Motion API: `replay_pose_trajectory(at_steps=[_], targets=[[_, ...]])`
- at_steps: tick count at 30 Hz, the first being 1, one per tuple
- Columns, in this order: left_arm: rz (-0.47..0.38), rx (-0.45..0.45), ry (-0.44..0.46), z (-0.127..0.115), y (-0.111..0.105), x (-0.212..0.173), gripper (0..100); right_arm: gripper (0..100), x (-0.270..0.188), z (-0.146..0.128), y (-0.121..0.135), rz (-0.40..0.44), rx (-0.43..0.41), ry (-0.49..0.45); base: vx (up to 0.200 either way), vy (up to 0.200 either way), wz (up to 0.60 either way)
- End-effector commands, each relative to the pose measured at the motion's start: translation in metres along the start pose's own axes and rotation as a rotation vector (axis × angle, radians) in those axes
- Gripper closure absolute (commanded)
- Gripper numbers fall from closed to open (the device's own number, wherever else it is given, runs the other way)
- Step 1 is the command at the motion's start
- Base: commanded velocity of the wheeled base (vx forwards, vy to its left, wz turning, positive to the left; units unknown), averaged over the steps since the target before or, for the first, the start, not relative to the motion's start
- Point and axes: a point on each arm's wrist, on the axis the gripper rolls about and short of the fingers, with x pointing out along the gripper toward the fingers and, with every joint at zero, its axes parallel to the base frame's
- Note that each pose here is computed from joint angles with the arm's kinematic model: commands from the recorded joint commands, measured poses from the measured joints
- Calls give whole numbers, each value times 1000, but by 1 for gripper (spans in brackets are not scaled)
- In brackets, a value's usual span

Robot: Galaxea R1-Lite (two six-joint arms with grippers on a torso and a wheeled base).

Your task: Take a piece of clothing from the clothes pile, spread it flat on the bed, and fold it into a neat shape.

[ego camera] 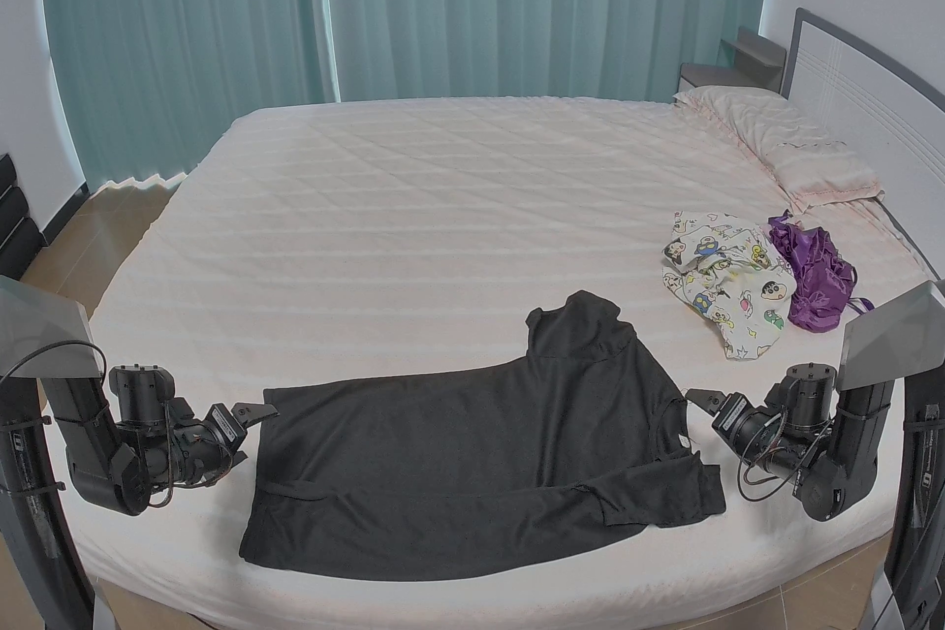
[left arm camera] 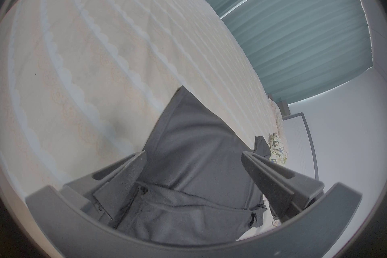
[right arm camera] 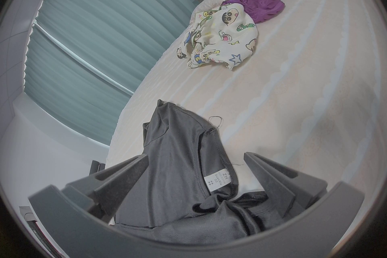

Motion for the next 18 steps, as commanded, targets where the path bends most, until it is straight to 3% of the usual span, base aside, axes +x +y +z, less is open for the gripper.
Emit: replay_pose_trajectory(at_steps=[1, 4, 11, 18], targets=[[8, -3, -7, 0, 1, 1, 0, 0, -2, 0, 1, 2, 0, 3, 0, 0, 0], [12, -3, -10, 0, 1, 1, 0, 0, -3, -1, 0, -1, 0, 5, 0, 0, 0], [11, 0, -11, 0, 0, 2, 0, 0, -3, -2, 0, -3, 2, 7, 200, 0, 0], [13, 1, -11, 0, 1, 3, 0, 0, -4, -2, -1, -6, 3, 10, 0, 0, 0]])
